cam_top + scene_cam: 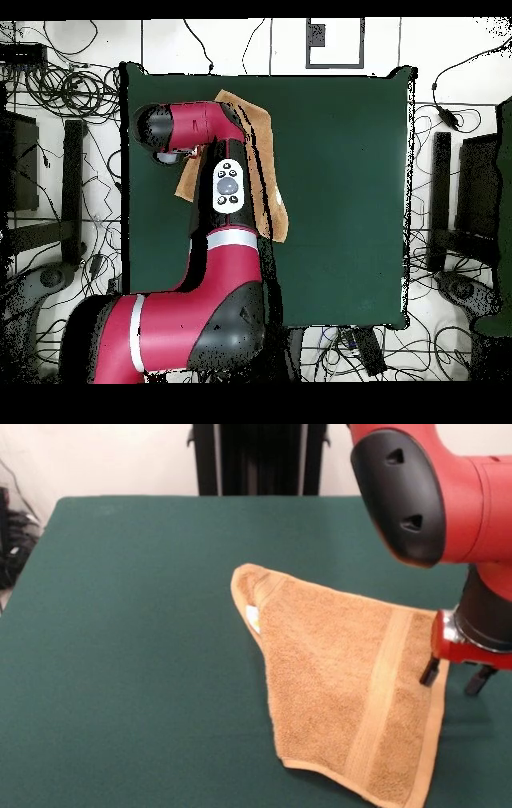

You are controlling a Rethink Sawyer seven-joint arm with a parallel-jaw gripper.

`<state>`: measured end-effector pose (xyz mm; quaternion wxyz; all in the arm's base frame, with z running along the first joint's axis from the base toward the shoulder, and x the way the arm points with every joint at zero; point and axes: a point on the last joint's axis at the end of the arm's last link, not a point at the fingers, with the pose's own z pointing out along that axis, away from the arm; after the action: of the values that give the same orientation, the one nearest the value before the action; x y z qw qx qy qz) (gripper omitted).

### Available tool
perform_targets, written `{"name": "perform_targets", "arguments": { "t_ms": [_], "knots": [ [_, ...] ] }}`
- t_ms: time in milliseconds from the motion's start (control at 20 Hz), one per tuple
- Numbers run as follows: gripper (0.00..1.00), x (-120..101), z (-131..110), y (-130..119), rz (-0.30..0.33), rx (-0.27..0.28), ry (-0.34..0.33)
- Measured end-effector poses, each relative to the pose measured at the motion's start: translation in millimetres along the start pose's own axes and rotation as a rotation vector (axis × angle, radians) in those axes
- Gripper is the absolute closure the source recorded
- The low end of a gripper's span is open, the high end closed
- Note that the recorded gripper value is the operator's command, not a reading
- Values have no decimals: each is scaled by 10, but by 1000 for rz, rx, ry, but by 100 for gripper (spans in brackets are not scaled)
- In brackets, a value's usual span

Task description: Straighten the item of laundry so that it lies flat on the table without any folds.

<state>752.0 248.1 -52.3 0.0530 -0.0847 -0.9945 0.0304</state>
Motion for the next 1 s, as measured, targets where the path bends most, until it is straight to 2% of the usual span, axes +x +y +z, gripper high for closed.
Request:
{"name": "perform_targets", "arguments": {
  "t_ms": [700, 750, 1000],
  "knots": [
    [0, -63, 3, 18, 2, 10, 29],
    [100, -65, 2, 19, 2, 9, 28],
    [100, -95, -8, 50, -2, 8, 11]
  ]
}}
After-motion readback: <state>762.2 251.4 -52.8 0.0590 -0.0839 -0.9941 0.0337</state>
